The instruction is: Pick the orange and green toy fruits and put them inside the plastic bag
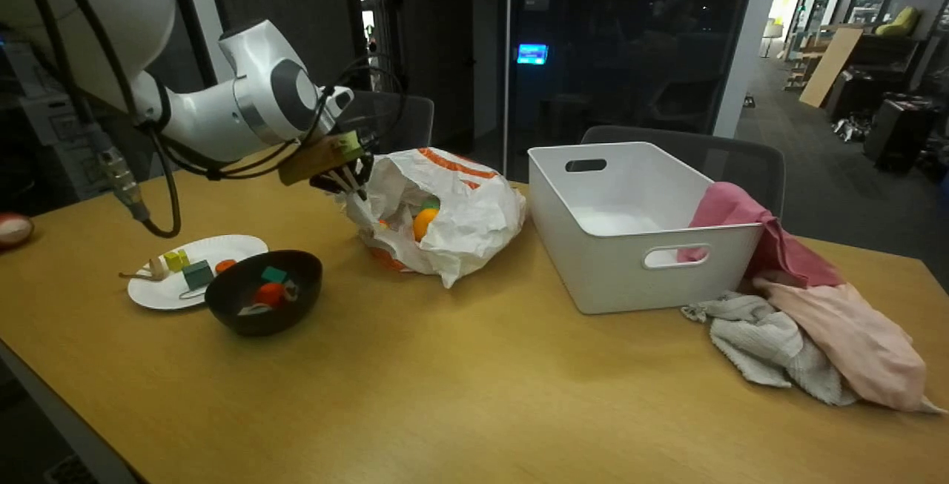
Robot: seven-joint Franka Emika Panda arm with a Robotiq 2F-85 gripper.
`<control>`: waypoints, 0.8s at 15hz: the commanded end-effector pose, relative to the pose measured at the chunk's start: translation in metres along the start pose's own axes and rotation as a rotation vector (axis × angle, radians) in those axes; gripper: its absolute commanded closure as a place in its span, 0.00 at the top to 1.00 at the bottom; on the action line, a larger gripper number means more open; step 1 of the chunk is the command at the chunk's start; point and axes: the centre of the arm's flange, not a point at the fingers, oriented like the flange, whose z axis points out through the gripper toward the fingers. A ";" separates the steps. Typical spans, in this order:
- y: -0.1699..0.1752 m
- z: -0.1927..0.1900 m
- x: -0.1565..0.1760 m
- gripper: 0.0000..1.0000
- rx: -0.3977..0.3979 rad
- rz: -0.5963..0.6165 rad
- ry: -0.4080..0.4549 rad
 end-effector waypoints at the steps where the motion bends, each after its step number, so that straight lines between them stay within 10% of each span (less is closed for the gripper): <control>1: -0.002 0.013 -0.003 0.08 0.084 0.034 0.012; 12: -0.017 -0.101 0.014 0.88 -0.086 0.170 0.000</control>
